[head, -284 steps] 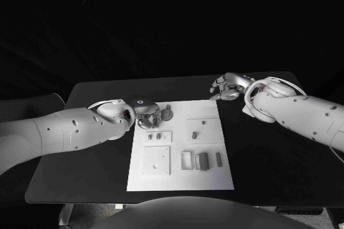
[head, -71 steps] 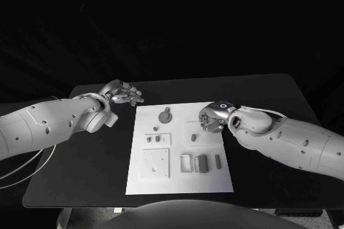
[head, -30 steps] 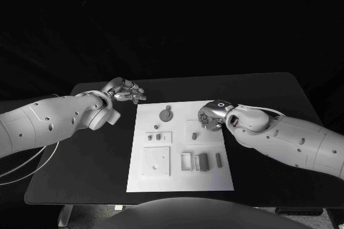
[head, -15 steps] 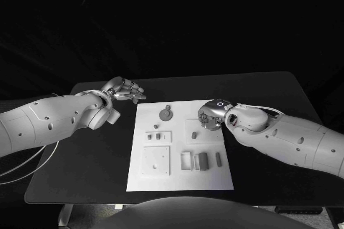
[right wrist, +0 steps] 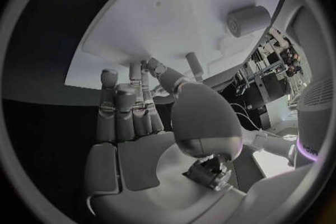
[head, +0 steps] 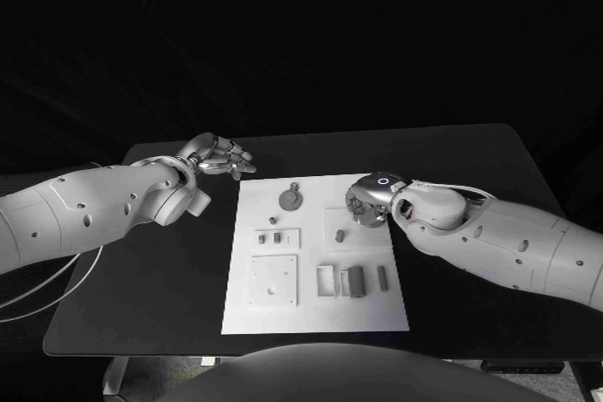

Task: Assemble the parts on the task board

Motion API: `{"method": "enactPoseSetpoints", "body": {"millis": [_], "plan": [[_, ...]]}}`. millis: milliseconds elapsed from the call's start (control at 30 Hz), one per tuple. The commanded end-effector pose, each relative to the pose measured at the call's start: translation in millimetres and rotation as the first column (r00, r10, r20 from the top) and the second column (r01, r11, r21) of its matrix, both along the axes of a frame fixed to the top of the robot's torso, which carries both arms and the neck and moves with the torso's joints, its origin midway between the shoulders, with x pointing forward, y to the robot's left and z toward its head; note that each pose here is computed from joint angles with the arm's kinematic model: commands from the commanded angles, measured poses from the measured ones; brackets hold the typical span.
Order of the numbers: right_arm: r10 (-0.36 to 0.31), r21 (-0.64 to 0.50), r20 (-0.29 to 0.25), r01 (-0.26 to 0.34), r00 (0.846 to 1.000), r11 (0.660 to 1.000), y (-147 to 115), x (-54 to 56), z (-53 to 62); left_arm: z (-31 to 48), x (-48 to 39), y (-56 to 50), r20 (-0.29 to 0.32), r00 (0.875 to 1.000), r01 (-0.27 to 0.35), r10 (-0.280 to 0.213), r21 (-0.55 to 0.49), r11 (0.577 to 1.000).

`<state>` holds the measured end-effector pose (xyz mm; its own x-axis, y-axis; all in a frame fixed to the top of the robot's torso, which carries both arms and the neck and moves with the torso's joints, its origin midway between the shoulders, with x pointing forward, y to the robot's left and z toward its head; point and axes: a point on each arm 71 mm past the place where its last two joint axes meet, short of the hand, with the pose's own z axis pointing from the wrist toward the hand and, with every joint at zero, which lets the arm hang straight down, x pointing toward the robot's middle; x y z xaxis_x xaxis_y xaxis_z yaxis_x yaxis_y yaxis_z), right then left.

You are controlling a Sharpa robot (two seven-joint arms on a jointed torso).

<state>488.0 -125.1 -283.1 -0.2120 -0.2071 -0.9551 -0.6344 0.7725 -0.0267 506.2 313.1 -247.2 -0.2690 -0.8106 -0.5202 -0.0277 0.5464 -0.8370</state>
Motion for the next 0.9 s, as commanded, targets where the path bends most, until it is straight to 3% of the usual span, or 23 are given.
{"method": "enactPoseSetpoints", "body": {"millis": [33, 900], "plan": [[-0.009, -0.071, -0.034, 0.007, 0.999, 0.997, -3.9, -4.1, -12.9, 1.6, 0.5, -1.8, 0.001, 1.000, 0.003, -0.003, -0.009, 1.000], [-0.001, -0.024, 0.026, 0.002, 1.000, 1.000, -0.7, -7.1, -6.4, 2.0, 1.3, 1.3, 0.004, 1.000, -0.004, 0.004, -0.006, 1.000]]}}
